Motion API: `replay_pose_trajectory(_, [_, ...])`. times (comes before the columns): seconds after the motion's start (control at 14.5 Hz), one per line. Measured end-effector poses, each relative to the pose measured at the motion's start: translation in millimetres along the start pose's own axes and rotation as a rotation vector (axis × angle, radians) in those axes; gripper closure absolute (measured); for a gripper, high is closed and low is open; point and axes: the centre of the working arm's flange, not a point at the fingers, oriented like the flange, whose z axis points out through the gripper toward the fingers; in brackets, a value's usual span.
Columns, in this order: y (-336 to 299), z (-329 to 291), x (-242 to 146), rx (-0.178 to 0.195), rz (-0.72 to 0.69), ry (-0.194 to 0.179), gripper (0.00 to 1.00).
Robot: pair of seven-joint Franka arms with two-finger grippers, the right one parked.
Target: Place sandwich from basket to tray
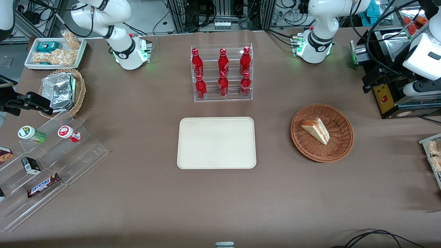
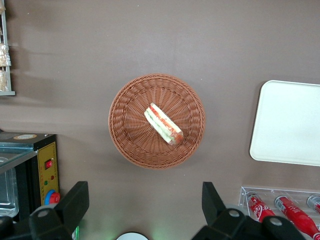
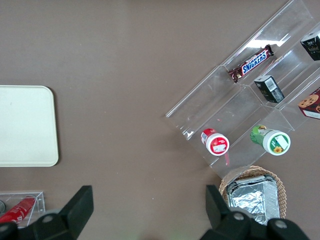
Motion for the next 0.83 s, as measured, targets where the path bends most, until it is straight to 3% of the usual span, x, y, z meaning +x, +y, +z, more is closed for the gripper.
replay_pose_trajectory(0.28, [0.0,7.8,-1.9,0.005,0.000,-0.017,0.00])
replay_pose_trajectory(0.41, [-0.2,27.1,0.0,0.012,-0.006,-0.052,0.00])
replay_pose_trajectory(0.55, [2.3,68.7,7.2,0.018,-0.062,-0.079,0.00])
replay_pose_trajectory(0.83, [8.8,194.1,10.4,0.030,-0.302,-0.092,0.00])
